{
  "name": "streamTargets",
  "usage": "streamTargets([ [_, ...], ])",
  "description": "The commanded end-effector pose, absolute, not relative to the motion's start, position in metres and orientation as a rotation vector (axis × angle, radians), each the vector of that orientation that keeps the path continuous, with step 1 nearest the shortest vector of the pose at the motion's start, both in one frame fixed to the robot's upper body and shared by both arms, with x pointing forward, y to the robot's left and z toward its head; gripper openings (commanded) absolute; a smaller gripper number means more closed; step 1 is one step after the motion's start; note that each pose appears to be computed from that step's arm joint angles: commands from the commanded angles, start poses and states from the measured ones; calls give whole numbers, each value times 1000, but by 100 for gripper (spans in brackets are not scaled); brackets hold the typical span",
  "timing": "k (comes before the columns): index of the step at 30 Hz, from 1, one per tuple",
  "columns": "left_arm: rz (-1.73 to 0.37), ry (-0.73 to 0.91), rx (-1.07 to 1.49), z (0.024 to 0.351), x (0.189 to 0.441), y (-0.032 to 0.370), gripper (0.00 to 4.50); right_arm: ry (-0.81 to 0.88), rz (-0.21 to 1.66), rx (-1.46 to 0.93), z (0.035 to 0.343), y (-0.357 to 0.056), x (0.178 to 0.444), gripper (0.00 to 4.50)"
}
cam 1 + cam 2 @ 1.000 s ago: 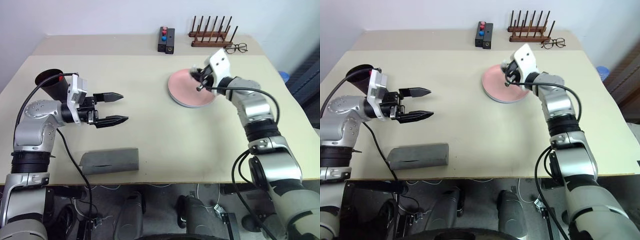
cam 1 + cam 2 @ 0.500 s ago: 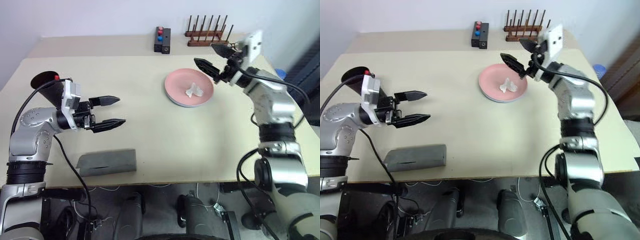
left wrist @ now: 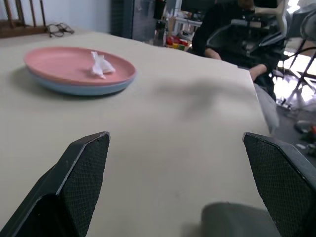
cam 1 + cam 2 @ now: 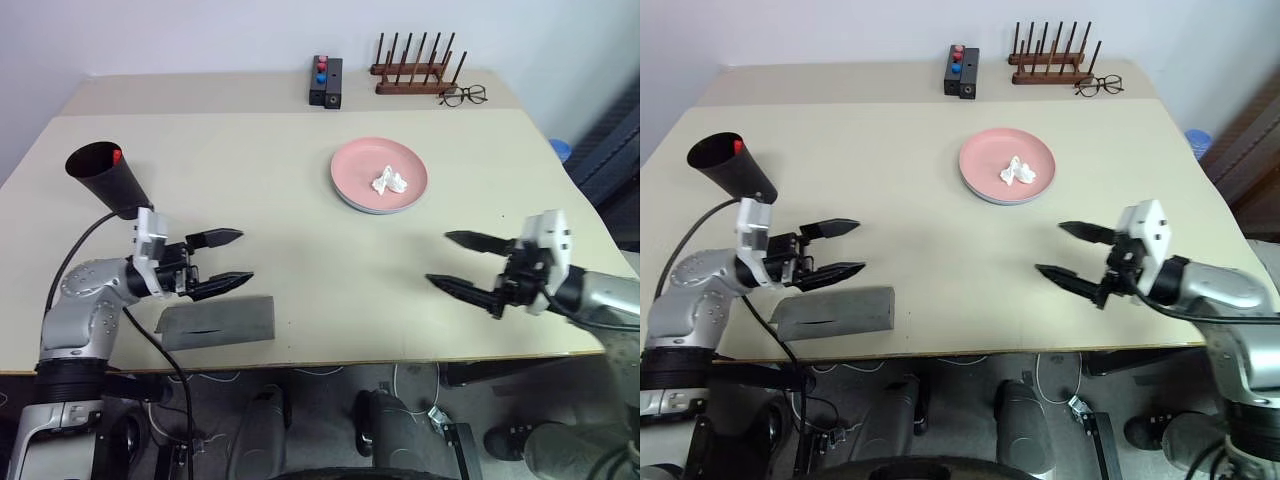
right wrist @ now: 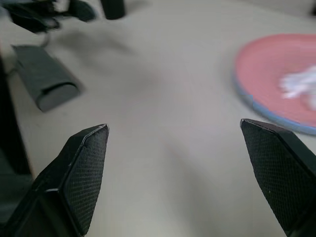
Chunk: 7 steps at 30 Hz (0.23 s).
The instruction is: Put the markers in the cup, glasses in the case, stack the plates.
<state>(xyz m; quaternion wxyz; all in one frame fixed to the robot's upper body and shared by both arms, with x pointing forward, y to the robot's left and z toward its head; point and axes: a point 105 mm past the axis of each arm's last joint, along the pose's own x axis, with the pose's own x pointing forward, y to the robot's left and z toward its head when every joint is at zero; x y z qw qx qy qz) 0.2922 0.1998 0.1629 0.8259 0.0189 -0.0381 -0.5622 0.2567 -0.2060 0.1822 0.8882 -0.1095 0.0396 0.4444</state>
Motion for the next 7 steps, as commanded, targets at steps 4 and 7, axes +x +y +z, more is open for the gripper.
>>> streamTargets([
  [4,-1037,-152,22,167,292,229,450,50,900,-288,193,-218,243,434],
  [7,-1010,-152,34,164,289,235,450,44,918,-301,194,-217,246,434],
])
